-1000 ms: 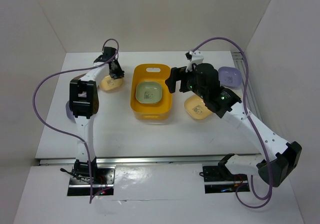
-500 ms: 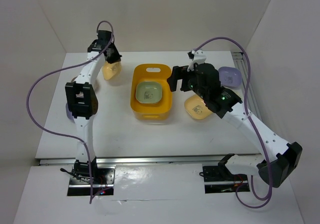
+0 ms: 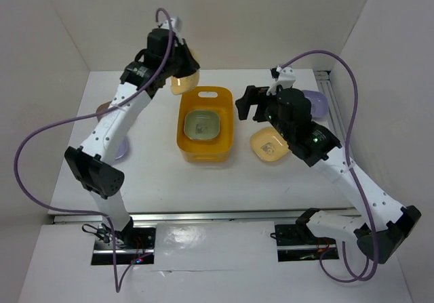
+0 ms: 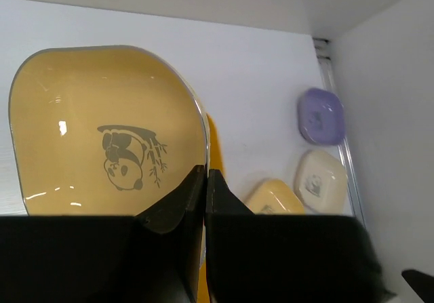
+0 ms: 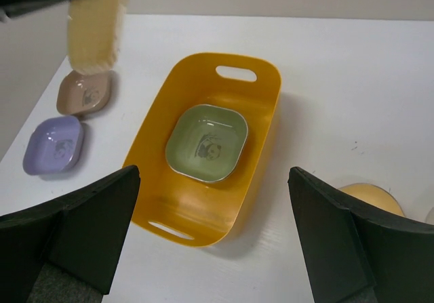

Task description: Place the plates into the plastic bin on the countertop

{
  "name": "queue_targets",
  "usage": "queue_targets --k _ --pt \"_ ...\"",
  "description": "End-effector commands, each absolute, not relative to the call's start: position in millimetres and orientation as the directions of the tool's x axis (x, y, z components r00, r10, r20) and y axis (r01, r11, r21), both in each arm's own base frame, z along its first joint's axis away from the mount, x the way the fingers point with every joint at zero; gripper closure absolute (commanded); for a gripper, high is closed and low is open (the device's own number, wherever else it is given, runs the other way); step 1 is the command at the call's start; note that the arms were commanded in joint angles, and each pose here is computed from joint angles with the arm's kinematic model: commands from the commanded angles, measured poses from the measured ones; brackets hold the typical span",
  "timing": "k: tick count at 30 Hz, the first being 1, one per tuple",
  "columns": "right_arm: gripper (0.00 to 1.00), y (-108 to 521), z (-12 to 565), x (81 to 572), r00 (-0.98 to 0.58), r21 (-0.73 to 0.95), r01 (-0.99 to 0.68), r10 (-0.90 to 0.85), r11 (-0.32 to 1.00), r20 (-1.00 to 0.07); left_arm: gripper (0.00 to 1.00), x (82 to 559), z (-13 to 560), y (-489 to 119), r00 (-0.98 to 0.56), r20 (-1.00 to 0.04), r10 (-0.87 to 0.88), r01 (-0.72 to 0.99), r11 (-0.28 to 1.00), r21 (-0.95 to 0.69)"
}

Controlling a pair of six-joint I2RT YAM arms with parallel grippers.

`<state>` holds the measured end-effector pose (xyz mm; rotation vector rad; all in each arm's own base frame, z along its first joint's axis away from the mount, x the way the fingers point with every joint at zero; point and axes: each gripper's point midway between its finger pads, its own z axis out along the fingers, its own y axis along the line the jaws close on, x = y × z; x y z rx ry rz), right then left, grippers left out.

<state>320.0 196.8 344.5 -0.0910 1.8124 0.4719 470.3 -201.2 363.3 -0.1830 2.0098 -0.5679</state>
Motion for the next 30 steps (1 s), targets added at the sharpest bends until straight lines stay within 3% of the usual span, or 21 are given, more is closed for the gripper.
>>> queue_targets --k 1,6,13,30 --pt "0.03 180.7 381.5 314.3 -0.211 0.303 -0.275 0.251 0.912 -0.945 1.00 471.1 332.8 -242.9 -0.540 -0.775 -0.329 0.124 0.880 -0.459" --pt "0.01 174.3 379.2 312.7 -0.213 0.296 -0.250 0.246 0.922 -0.946 1.00 467.2 288.0 -292.3 -0.590 -0.770 -0.243 0.116 0.918 -0.380" --pt "0.01 168.4 375.1 309.9 -0.217 0.293 -0.239 0.244 0.926 -0.945 1.00 478.6 219.5 -307.3 -0.679 -0.723 -0.127 0.129 0.949 -0.288" --pt "0.01 175.6 364.9 314.4 -0.240 0.294 -0.261 0.233 0.920 -0.942 1.00 467.5 178.0 -288.6 -0.728 -0.679 -0.094 0.067 0.976 -0.208"
